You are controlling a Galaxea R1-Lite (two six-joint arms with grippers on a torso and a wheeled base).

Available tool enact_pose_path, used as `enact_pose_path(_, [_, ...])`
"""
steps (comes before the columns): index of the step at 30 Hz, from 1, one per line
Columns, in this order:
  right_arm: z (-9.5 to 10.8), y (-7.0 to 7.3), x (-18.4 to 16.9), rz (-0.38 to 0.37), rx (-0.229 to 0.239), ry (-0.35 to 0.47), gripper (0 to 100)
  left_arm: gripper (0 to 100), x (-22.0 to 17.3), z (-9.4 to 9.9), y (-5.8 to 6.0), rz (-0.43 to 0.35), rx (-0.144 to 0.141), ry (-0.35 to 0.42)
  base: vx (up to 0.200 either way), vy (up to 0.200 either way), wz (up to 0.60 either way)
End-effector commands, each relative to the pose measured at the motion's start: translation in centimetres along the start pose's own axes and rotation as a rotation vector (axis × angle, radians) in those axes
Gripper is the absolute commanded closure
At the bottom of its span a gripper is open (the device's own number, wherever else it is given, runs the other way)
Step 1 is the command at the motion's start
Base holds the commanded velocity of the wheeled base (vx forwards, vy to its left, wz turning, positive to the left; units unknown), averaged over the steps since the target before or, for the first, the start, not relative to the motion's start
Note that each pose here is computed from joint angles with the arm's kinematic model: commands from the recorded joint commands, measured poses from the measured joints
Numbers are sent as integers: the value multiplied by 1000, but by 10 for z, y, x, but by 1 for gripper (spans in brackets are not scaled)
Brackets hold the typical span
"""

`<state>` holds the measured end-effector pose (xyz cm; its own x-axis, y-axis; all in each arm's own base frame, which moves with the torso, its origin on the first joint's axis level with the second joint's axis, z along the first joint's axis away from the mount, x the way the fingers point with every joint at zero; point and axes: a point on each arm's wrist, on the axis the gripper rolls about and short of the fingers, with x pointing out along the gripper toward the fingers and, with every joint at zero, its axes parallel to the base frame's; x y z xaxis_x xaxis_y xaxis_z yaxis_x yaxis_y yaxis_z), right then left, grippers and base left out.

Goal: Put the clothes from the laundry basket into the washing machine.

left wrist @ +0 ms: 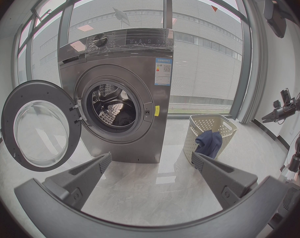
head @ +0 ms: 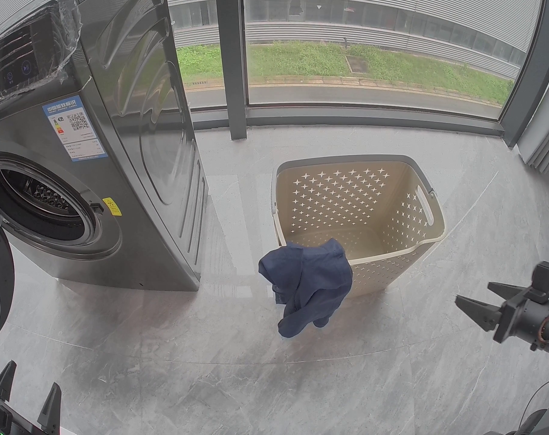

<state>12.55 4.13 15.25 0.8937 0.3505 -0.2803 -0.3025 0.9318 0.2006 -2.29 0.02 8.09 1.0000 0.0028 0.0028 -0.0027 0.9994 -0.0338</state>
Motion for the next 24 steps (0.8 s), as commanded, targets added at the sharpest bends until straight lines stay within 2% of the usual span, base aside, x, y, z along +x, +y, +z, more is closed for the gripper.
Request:
enact_pose_path(1, [-34, 21, 98, 56, -4, 146, 0, 0, 0, -5, 0, -1, 0, 3, 0, 0, 0])
enact_pose_path(5, [-47, 28, 117, 7, -29, 135, 0, 0, 0, -5, 0, -1, 0, 3, 0, 0, 0])
enact_pose_path(15, [-42, 43, 143, 34, -34, 114, 0, 0, 0, -5, 0, -1, 0, 3, 0, 0, 0])
enact_pose_path(20, [-57, 52, 166, 30, -44, 146, 0, 0, 0, -5, 0, -1, 0, 3, 0, 0, 0])
enact_pose_path(24, [-63, 60, 192, 6, -47, 116, 0, 0, 0, -5, 0, -1, -1, 3, 0, 0, 0])
